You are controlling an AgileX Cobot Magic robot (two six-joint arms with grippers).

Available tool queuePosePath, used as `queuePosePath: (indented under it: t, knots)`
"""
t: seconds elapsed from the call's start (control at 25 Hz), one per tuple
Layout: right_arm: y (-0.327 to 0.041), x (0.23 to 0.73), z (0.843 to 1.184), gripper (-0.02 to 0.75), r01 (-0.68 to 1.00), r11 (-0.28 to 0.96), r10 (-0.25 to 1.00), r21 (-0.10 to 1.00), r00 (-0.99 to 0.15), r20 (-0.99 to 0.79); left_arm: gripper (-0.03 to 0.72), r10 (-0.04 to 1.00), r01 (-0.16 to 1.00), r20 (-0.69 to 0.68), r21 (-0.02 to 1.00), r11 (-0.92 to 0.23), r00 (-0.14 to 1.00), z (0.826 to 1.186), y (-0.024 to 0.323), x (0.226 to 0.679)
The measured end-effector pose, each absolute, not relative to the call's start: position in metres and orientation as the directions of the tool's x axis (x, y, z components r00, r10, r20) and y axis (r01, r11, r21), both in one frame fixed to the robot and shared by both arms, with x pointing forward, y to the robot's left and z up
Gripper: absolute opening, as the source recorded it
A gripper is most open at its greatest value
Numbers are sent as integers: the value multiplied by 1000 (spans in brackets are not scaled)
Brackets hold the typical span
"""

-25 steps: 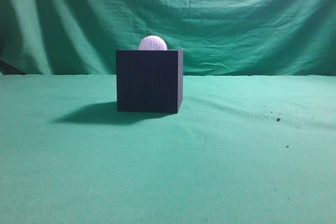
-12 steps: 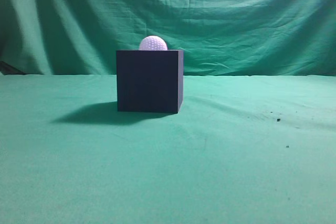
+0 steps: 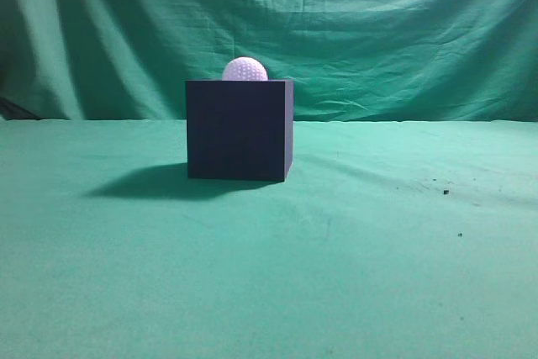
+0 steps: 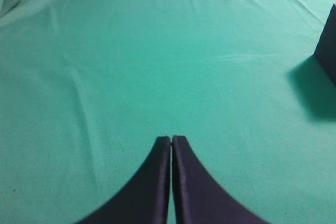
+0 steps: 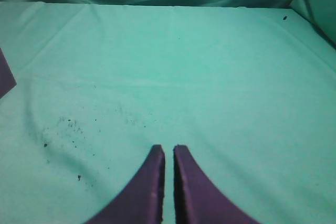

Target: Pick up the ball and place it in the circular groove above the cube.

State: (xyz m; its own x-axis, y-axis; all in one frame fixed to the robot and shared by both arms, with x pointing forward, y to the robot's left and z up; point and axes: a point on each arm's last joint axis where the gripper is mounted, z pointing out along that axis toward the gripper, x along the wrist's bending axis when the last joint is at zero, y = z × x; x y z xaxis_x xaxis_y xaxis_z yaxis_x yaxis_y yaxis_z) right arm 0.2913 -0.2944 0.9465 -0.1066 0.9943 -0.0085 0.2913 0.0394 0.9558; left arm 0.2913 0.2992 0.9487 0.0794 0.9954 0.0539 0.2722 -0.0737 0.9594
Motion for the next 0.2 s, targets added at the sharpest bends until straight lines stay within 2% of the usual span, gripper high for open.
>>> queuePosePath:
  t: [0.2]
  knots:
    - [-294, 291, 946, 0, 293, 40, 994, 955, -106, -9, 0, 995, 272, 54, 959, -74, 79, 949, 299, 291]
